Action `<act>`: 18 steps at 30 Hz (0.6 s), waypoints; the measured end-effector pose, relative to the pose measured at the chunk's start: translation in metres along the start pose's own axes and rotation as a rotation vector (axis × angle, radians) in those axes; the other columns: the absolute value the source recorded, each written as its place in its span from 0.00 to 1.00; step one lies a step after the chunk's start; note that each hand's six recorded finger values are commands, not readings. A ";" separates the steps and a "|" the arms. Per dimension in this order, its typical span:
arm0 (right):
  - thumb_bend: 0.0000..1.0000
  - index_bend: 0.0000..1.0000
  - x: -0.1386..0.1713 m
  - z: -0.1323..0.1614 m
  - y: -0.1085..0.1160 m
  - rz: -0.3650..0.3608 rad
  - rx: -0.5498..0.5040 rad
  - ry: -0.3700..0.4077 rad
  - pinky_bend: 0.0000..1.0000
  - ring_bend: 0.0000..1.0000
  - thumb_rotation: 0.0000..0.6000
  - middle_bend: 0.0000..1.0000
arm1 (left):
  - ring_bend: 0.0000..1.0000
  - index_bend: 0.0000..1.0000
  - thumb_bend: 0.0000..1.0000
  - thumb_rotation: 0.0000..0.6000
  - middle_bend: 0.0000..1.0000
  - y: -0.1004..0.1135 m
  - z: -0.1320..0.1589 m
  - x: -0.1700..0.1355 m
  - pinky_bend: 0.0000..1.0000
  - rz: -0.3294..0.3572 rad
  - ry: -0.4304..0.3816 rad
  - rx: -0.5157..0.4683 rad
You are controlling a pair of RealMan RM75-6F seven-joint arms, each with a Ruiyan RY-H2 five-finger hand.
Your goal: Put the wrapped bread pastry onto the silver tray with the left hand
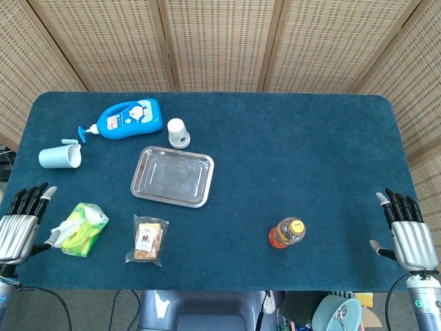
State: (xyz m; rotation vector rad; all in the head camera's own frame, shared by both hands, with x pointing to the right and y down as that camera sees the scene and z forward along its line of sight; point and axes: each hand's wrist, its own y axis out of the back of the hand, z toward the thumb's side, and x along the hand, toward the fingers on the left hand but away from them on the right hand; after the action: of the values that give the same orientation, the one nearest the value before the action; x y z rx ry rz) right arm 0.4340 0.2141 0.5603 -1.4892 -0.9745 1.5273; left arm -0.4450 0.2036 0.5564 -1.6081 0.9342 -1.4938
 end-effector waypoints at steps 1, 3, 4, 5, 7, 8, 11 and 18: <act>0.19 0.04 0.000 0.000 0.000 0.001 -0.002 0.000 0.00 0.00 1.00 0.00 | 0.00 0.00 0.32 1.00 0.00 0.001 0.000 0.000 0.00 0.004 -0.001 0.000; 0.19 0.04 -0.001 0.000 0.000 0.003 -0.005 -0.001 0.00 0.00 1.00 0.00 | 0.00 0.00 0.32 1.00 0.00 0.002 0.001 0.001 0.00 0.007 -0.003 -0.001; 0.19 0.04 -0.002 -0.001 0.001 0.003 -0.004 -0.003 0.00 0.00 1.00 0.00 | 0.00 0.00 0.32 1.00 0.00 0.003 0.001 0.001 0.00 0.009 -0.005 -0.002; 0.19 0.04 -0.003 -0.002 0.001 0.003 -0.002 -0.005 0.00 0.00 1.00 0.00 | 0.00 0.00 0.32 1.00 0.00 0.004 0.001 0.002 0.00 0.009 -0.006 -0.003; 0.19 0.04 -0.004 -0.003 0.001 0.004 -0.003 -0.008 0.00 0.00 1.00 0.00 | 0.00 0.00 0.32 1.00 0.00 0.003 0.002 0.003 0.00 0.005 -0.011 -0.006; 0.19 0.04 -0.004 -0.003 0.001 0.005 -0.004 -0.009 0.00 0.00 1.00 0.00 | 0.00 0.00 0.32 1.00 0.00 0.003 0.002 0.003 0.00 0.001 -0.012 -0.008; 0.19 0.04 -0.006 -0.004 0.001 0.009 -0.008 -0.008 0.00 0.00 1.00 0.00 | 0.00 0.00 0.32 1.00 0.00 0.000 0.004 0.002 0.00 -0.010 -0.016 -0.011; 0.19 0.04 -0.006 -0.006 -0.001 0.009 -0.021 -0.004 0.00 0.00 1.00 0.00 | 0.00 0.00 0.32 1.00 0.00 -0.005 0.009 0.002 0.00 -0.050 -0.032 -0.021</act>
State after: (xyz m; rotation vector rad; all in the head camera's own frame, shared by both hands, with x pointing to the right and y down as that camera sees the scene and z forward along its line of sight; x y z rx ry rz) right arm 0.4396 0.2086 0.5636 -1.5079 -0.9904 1.5307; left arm -0.4361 0.2046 0.5612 -1.6763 0.9004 -1.4919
